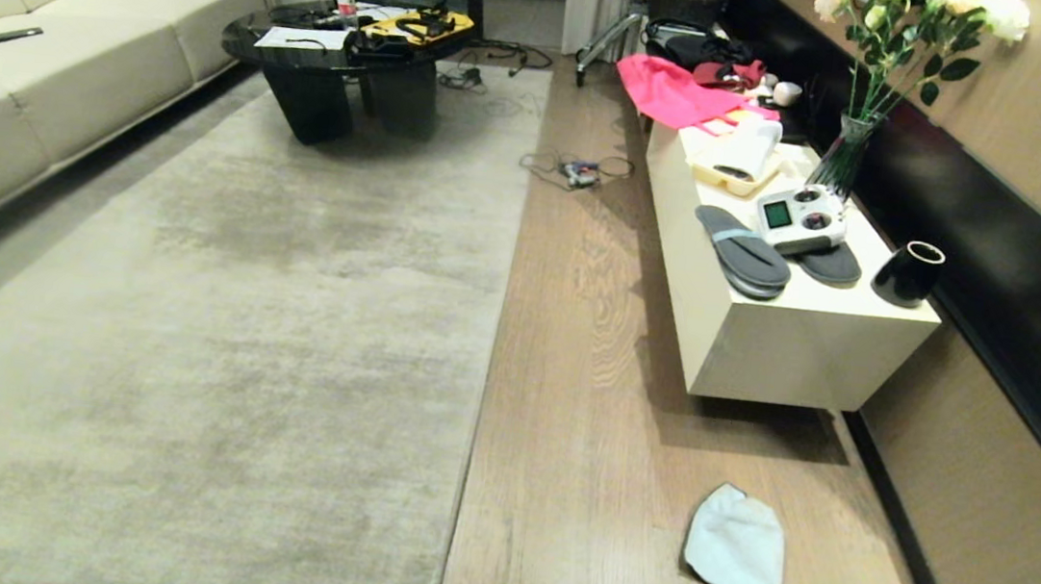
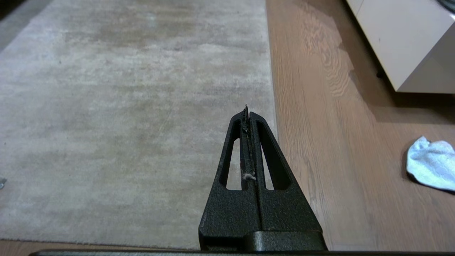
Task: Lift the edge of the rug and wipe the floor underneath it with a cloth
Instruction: Pick up the rag
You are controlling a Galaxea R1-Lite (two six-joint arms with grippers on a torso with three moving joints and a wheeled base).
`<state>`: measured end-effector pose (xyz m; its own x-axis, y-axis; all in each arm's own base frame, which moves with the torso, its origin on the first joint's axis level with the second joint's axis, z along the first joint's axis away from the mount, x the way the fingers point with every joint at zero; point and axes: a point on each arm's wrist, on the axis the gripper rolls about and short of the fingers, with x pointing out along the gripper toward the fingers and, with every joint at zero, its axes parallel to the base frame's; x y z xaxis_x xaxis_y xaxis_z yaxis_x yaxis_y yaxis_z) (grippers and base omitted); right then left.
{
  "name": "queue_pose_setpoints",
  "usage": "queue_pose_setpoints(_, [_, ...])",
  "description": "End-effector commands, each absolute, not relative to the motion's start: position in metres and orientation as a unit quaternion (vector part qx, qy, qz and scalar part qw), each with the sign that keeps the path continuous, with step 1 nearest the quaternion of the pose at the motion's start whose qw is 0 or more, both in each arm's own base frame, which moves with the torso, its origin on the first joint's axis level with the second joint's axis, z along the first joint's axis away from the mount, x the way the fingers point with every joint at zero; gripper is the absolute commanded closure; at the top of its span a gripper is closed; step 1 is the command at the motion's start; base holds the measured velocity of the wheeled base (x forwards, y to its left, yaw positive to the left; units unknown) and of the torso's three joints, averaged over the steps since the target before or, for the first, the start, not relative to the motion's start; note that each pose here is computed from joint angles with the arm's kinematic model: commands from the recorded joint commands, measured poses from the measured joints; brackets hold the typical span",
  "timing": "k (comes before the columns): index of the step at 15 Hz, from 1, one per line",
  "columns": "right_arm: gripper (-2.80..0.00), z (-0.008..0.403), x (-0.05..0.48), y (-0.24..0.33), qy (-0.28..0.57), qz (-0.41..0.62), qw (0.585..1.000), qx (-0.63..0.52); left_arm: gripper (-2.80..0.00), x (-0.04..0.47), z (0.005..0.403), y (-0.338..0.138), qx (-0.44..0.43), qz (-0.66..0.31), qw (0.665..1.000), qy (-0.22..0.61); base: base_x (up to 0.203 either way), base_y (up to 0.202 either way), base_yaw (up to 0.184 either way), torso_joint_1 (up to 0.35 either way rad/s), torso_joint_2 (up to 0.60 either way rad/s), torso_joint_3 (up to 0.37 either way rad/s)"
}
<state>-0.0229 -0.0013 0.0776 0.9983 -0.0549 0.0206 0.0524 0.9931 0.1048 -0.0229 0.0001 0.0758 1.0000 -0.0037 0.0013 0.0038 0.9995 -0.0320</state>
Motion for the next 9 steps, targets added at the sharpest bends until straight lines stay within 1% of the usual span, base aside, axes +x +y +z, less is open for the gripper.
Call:
queue_pose_setpoints(1, [0.0,0.0777,-0.0227,-0.0013,-0.011,-0.027,0.998,0.052,0.0,-0.0227,0.0757,0.0001,-0.018,-0.002,1.0,0.0,0.0,0.0,0.0,0.004,0.0,-0.199])
queue_pose_setpoints(9, [0.0,0.0777,-0.0227,-0.0013,-0.011,-0.027,0.998,0.052,0.0,-0.0228,0.0761,0.0001,-0.021,-0.002,1.0,-0.001,0.0,0.0,0.0,0.005,0.01,-0.198])
